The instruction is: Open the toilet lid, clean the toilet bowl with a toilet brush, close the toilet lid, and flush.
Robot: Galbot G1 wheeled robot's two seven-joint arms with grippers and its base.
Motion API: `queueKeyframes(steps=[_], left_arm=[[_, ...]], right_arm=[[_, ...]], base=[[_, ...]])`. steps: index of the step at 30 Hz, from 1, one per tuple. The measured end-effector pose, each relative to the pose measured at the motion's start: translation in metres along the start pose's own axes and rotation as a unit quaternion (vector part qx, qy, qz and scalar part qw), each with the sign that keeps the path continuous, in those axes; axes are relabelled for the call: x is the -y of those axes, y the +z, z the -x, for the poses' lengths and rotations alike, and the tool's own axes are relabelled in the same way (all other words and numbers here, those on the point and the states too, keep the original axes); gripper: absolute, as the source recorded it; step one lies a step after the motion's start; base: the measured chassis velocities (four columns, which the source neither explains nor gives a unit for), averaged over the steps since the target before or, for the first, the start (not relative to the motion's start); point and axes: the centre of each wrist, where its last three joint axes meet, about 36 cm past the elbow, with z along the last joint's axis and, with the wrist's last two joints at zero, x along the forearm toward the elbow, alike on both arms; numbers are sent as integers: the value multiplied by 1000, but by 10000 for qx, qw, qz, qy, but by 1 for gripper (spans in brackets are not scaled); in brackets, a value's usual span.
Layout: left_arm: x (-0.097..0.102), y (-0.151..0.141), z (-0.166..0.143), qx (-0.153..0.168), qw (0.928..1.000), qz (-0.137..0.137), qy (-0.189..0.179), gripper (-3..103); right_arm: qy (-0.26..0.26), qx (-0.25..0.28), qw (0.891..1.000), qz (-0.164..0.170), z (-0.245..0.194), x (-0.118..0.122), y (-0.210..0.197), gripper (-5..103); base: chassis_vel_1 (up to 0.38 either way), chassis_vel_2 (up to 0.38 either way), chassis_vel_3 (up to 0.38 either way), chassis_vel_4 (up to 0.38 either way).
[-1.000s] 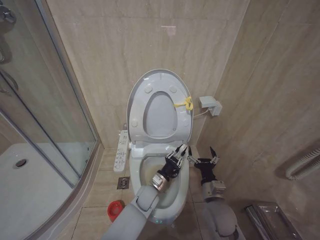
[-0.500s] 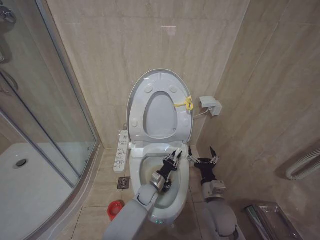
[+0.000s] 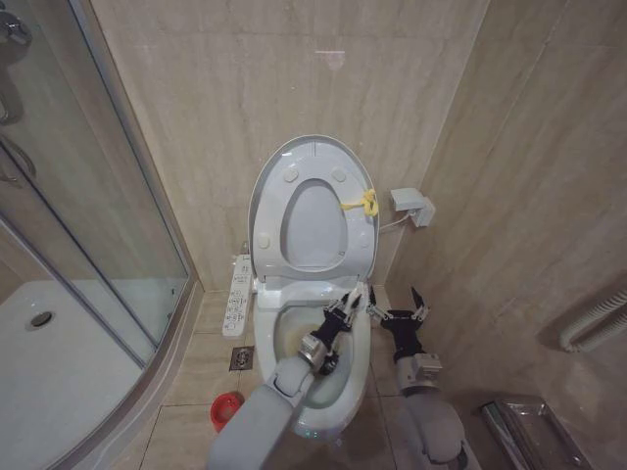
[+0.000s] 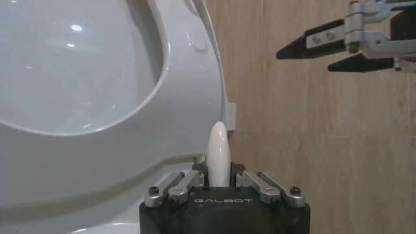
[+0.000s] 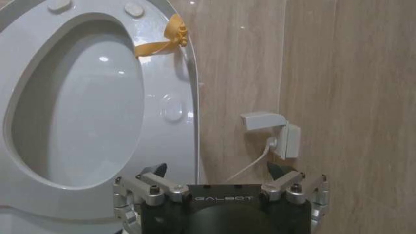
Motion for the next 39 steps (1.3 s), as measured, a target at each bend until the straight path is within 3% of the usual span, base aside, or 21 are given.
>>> queueKeyframes(steps=[6, 13, 26, 29, 32, 39], left_arm=[[-3, -6, -13, 61, 9999, 121, 50, 21], [-5, 0, -65, -91, 9998, 128, -130, 21], [4, -15, -124, -140, 9995, 55, -273, 21], [-1, -16, -122, -105, 9995, 103, -283, 21], [-15, -23, -100, 92, 9992, 248, -290, 21], [-15, -35, -65, 354, 9988, 304, -132, 21]], right_arm=[[0, 0, 10000, 0, 0, 0, 0, 100], [0, 0, 10000, 1, 0, 0, 0, 100], [0, 0, 10000, 0, 0, 0, 0, 100], [0, 0, 10000, 0, 0, 0, 0, 100], [0, 0, 10000, 0, 0, 0, 0, 100], [0, 0, 10000, 0, 0, 0, 0, 100]], base=[[0, 0, 0, 0], [0, 0, 0, 0], [0, 0, 0, 0], [0, 0, 0, 0], [0, 0, 0, 0], [0, 0, 0, 0]])
